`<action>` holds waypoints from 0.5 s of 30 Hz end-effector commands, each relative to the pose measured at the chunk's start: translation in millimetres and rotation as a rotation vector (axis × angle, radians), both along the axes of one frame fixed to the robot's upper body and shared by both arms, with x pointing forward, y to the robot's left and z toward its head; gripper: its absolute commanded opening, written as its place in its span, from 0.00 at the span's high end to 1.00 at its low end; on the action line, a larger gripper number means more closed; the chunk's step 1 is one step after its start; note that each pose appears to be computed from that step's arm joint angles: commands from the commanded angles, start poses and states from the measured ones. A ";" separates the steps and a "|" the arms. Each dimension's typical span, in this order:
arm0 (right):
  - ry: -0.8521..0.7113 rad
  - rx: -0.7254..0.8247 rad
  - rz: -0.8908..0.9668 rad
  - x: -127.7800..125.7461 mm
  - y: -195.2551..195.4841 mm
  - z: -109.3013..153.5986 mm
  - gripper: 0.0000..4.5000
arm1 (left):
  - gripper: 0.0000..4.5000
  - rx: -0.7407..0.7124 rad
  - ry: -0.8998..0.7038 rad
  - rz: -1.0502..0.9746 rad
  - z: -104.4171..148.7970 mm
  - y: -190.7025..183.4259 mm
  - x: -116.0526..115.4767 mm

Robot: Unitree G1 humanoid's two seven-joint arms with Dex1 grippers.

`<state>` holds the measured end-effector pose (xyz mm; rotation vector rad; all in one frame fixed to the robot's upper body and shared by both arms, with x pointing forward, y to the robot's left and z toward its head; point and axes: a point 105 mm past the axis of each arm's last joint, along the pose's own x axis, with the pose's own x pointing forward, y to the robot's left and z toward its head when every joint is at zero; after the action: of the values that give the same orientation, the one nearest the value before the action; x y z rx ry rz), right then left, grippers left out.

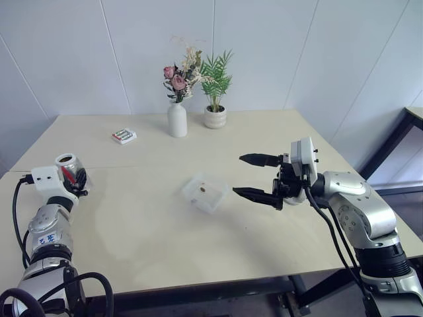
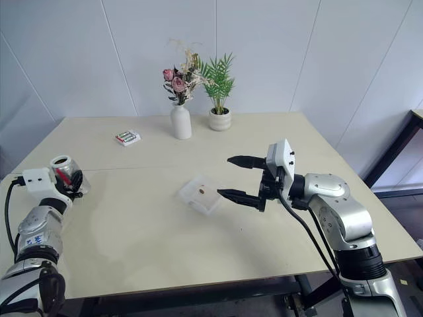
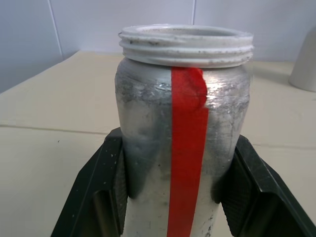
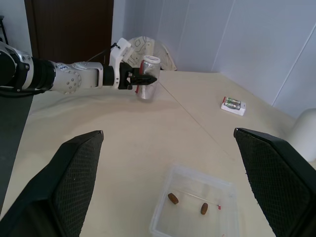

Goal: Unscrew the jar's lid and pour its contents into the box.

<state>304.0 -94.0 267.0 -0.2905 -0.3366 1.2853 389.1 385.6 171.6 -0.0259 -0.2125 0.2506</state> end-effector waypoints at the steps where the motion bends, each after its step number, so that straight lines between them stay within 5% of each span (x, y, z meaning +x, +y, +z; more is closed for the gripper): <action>1: -0.045 0.016 0.005 -8.2 -2.8 10.3 0.01 | 0.55 -0.002 -0.019 0.011 -1.4 3.8 -5.1; 6: -0.040 0.015 0.005 -8.7 -3.0 9.3 0.01 | 0.55 0.005 -0.011 0.004 -7.5 3.2 -7.7; 13: -0.034 0.013 0.006 -7.5 -2.7 7.7 0.00 | 0.06 -0.013 -0.037 0.006 -9.2 4.9 -12.2; 15: -0.033 0.014 0.008 -7.6 -2.8 7.9 0.00 | 0.01 0.000 -0.051 -0.005 -4.5 5.2 -13.5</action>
<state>302.7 -94.7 263.1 -0.2829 -0.3247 1.2852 379.5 385.3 145.9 -0.0596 -0.1861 0.2434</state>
